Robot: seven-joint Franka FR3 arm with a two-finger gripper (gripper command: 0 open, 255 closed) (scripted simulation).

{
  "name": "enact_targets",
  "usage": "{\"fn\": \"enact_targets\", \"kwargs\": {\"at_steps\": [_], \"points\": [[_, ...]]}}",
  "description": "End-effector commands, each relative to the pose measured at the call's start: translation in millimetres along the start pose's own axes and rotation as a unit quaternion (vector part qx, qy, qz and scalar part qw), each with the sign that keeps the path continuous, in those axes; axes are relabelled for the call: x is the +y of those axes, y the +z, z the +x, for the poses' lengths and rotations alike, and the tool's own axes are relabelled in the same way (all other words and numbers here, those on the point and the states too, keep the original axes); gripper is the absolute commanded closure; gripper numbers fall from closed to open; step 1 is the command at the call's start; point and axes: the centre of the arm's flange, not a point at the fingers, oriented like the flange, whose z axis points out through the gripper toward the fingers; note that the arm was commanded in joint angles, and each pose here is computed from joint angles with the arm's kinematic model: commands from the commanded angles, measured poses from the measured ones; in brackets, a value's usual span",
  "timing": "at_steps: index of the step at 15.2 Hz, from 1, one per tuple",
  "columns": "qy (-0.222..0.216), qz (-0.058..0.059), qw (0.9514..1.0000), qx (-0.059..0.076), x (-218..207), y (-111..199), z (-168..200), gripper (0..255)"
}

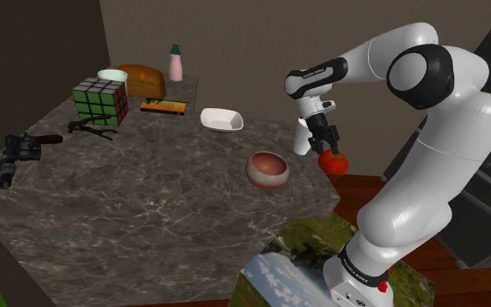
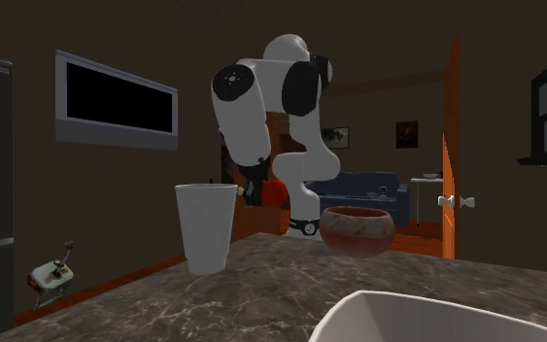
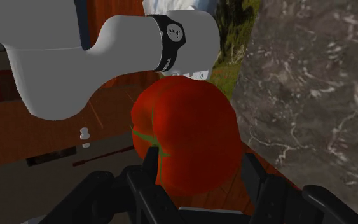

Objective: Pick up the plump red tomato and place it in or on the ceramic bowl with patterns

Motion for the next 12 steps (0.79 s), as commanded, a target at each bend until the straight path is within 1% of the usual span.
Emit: {"fn": "enact_targets", "kwargs": {"at_steps": [1,12], "points": [[0.000,0.000,1.0000,0.000,8,-7,1,255],[0.000,0.000,1.0000,0.000,55,-41,8,255]]}}
